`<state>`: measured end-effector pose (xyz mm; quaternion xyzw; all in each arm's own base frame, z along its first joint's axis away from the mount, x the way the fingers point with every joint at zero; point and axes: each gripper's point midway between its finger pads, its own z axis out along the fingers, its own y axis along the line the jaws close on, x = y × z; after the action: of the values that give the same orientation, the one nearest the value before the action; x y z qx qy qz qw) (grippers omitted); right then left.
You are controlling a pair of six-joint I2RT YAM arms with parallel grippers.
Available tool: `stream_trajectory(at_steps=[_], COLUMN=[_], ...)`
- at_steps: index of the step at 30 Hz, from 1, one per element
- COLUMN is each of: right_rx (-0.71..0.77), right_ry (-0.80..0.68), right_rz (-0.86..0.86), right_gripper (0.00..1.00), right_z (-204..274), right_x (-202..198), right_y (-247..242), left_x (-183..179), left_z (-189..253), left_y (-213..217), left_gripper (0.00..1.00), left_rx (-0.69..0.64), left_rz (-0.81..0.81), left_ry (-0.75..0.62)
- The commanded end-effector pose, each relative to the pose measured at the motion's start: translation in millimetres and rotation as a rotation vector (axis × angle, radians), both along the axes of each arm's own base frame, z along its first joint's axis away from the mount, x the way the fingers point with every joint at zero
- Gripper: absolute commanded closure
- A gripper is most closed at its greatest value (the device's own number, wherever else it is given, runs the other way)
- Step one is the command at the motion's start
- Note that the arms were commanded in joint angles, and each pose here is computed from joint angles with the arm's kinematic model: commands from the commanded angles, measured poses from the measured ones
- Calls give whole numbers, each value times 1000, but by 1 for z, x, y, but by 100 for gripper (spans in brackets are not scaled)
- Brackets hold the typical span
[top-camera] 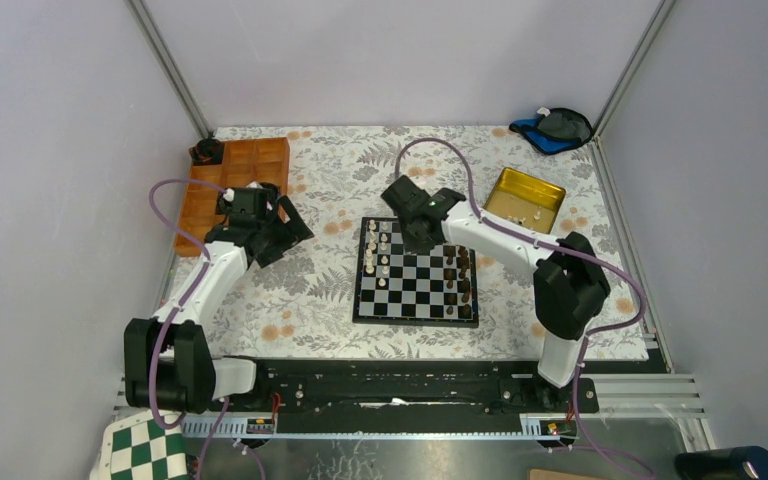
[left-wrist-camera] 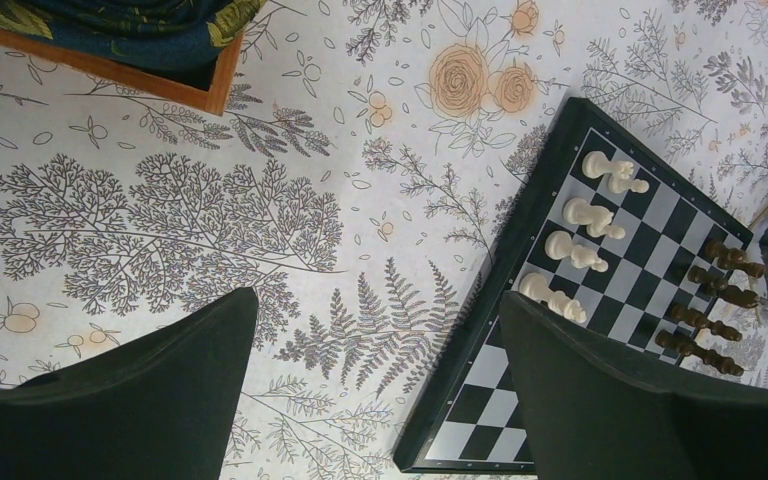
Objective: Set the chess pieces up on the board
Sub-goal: Adjust the chess piece on the chessboard.
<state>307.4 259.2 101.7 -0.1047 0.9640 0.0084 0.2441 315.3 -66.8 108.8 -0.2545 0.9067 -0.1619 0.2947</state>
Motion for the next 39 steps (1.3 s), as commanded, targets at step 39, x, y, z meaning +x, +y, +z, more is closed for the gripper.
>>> stream_trajectory(at_steps=[39], right_rx=[121], right_ry=[87], right_rz=[120], right_gripper=[100], right_z=[-53], right_x=[-15], right_y=[87], left_x=[2], left_z=[-16], left_y=[6], left_gripper=[1], left_rx=[58], left_rz=[-18], left_ry=[42])
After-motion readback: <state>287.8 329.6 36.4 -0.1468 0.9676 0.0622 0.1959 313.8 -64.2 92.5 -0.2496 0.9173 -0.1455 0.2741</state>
